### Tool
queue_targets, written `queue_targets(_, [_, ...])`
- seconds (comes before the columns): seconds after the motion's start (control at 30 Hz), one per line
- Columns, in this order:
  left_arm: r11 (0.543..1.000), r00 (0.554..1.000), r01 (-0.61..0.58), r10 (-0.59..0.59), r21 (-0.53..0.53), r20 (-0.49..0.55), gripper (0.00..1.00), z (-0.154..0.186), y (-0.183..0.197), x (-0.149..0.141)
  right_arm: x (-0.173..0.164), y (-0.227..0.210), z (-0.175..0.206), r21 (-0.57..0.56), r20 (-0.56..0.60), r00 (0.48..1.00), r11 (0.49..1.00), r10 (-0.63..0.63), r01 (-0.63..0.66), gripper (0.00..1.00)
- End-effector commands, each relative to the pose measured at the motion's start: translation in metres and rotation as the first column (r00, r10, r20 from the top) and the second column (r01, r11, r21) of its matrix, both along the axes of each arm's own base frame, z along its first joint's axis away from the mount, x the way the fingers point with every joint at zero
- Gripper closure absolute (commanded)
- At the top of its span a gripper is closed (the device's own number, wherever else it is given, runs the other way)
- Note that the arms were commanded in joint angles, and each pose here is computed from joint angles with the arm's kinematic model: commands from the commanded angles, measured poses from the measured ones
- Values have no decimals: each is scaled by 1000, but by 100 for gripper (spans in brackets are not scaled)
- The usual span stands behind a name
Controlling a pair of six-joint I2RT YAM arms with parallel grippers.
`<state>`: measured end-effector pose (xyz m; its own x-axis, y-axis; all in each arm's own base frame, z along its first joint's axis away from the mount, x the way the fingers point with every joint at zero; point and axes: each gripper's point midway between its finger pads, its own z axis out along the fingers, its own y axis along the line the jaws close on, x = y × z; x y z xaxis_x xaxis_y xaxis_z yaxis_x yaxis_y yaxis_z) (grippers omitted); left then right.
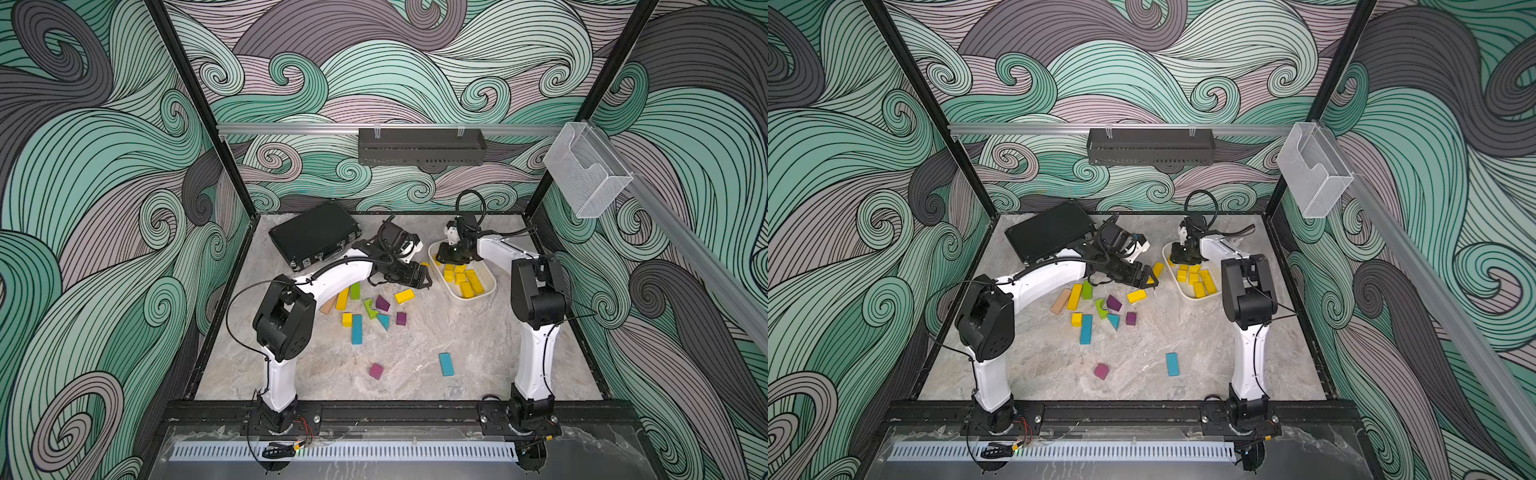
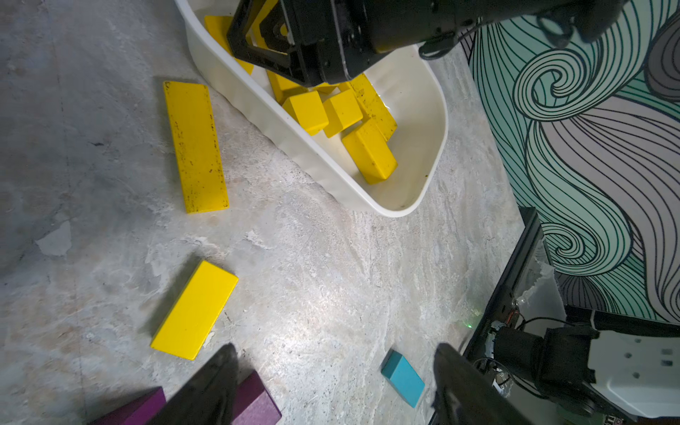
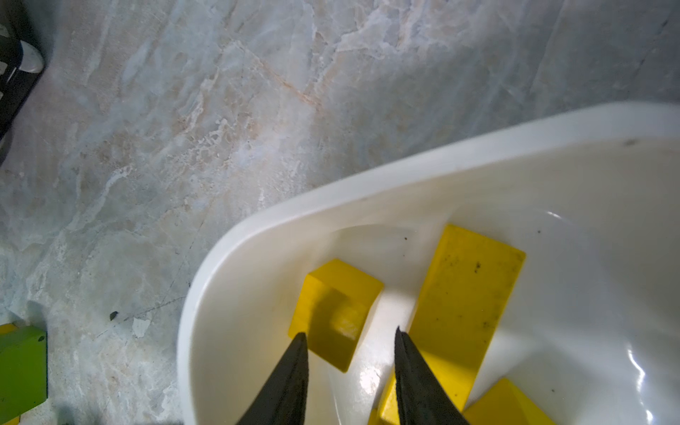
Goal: Pick out the yellow building blocks
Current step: Place the building block in the storage box.
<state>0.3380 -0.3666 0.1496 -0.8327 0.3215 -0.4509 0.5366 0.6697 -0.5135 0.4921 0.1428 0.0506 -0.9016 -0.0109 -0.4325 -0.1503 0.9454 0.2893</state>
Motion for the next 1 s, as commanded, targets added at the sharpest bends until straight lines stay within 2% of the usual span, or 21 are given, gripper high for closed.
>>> queue_targets(0.0, [1000, 999, 4, -4, 11, 35, 18, 10, 4, -1, 2, 1, 45, 15, 82, 997, 1000, -1, -1, 59])
queue_targets(0.3, [998, 996, -20, 14, 64, 85, 18, 11, 15, 6, -13, -2, 113, 22, 204, 979, 1000, -2, -3, 56])
queue_targets(0.47, [994, 992, -39, 26, 98, 124, 18, 17, 24, 10, -33, 7, 138, 21, 236, 971, 999, 29, -35, 56])
queue_targets(0.7, [988, 980, -87, 62, 126, 191, 18, 33, 38, 13, -63, 21, 165, 38, 277, 959, 996, 64, -77, 56])
queue_targets(0.97, [967, 958, -162, 106, 197, 266, 18, 58, 72, 4, -101, 52, 181, -4, 320, 935, 987, 153, -160, 54])
